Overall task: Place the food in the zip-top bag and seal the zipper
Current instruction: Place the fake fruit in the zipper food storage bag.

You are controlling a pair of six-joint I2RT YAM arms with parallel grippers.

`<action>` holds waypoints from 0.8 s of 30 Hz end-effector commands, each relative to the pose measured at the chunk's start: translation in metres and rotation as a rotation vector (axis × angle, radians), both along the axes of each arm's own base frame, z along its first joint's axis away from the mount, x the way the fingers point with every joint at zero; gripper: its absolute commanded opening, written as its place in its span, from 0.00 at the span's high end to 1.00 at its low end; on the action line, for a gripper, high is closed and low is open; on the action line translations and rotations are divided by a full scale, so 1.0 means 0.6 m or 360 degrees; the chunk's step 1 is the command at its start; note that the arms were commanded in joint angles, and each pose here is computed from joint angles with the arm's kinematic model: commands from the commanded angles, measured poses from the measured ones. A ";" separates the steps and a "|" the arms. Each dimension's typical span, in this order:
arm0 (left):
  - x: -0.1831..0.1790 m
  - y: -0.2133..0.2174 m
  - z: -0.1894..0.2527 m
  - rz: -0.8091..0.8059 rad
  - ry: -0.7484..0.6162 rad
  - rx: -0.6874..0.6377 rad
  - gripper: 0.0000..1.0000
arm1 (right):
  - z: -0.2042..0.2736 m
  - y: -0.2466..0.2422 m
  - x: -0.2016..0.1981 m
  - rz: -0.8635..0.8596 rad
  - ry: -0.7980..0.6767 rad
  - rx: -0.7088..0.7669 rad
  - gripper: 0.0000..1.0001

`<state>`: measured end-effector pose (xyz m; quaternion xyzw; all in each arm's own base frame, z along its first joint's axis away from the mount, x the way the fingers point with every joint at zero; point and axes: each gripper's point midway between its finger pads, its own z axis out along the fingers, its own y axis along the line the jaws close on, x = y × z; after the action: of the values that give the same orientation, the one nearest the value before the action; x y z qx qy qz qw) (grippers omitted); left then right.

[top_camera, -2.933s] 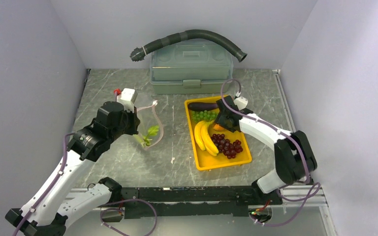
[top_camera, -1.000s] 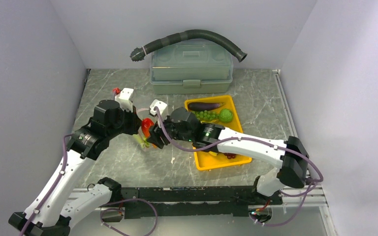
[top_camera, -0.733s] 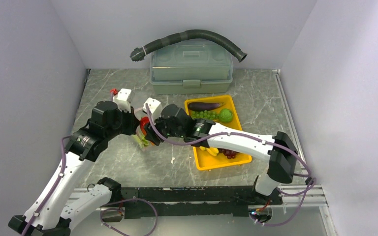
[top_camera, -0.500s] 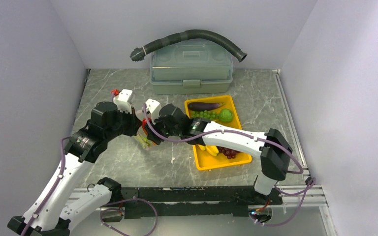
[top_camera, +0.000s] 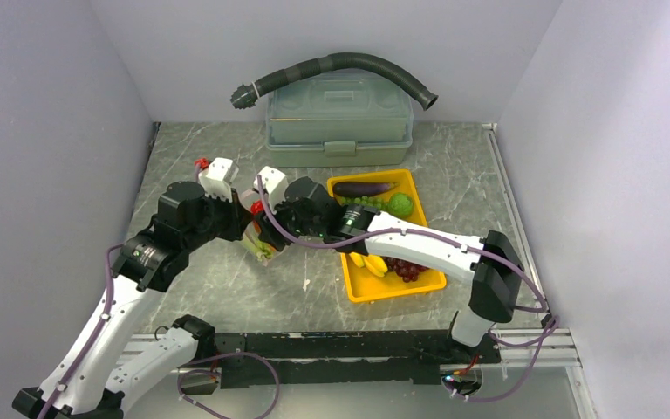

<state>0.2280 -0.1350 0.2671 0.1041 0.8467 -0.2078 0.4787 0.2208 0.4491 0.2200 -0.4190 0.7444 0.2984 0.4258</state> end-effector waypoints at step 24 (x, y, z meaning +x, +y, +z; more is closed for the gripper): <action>0.006 -0.011 0.021 -0.0042 -0.0077 -0.0046 1.00 | 0.058 -0.011 0.045 -0.0347 0.0004 0.0109 0.00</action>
<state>0.2279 -0.1360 0.2674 0.1045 0.8463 -0.2106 0.4781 0.2396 0.4414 0.2325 -0.3734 0.7659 0.2648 0.4515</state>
